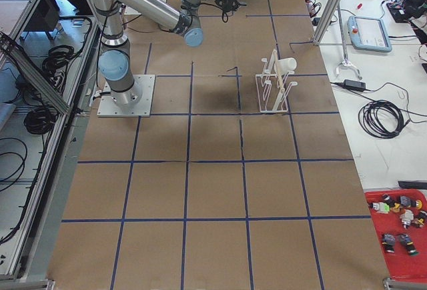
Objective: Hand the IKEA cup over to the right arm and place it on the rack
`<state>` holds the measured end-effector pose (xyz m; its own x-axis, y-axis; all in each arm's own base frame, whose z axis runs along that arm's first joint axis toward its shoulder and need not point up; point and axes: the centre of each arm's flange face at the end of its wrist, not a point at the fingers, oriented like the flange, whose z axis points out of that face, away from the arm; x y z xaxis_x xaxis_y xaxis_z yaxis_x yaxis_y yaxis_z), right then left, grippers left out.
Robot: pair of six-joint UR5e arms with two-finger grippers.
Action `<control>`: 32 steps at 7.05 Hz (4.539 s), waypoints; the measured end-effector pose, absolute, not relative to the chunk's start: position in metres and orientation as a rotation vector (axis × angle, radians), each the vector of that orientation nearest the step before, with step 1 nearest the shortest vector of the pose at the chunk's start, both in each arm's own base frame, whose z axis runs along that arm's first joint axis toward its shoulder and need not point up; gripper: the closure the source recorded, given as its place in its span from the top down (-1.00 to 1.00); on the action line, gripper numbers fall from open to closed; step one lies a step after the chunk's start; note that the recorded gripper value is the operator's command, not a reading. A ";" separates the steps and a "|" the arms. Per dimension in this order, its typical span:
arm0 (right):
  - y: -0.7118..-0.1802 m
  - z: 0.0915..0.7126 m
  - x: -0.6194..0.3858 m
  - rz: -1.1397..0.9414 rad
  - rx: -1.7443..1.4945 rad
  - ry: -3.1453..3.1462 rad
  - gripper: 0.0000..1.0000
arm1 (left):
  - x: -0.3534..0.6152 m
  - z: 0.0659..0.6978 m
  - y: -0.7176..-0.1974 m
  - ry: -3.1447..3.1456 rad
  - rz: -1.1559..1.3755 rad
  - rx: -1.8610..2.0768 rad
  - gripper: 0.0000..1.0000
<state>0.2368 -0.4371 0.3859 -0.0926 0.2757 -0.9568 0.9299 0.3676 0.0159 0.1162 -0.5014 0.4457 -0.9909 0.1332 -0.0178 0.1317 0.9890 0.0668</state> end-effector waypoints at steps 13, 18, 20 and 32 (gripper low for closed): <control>-0.439 0.380 0.239 -0.747 1.160 1.583 0.99 | -0.113 0.383 -0.517 3.167 -1.780 1.359 -0.99; -0.426 0.373 0.268 -0.582 1.250 1.560 0.98 | -0.144 0.343 -0.484 2.898 -2.049 1.608 -0.97; -0.421 0.369 0.280 -0.526 1.284 1.583 0.99 | -0.152 0.344 -0.480 2.883 -2.052 1.640 -0.96; -0.467 0.370 0.326 -0.436 1.296 1.574 0.99 | -0.154 0.346 -0.478 2.877 -2.056 1.648 -0.91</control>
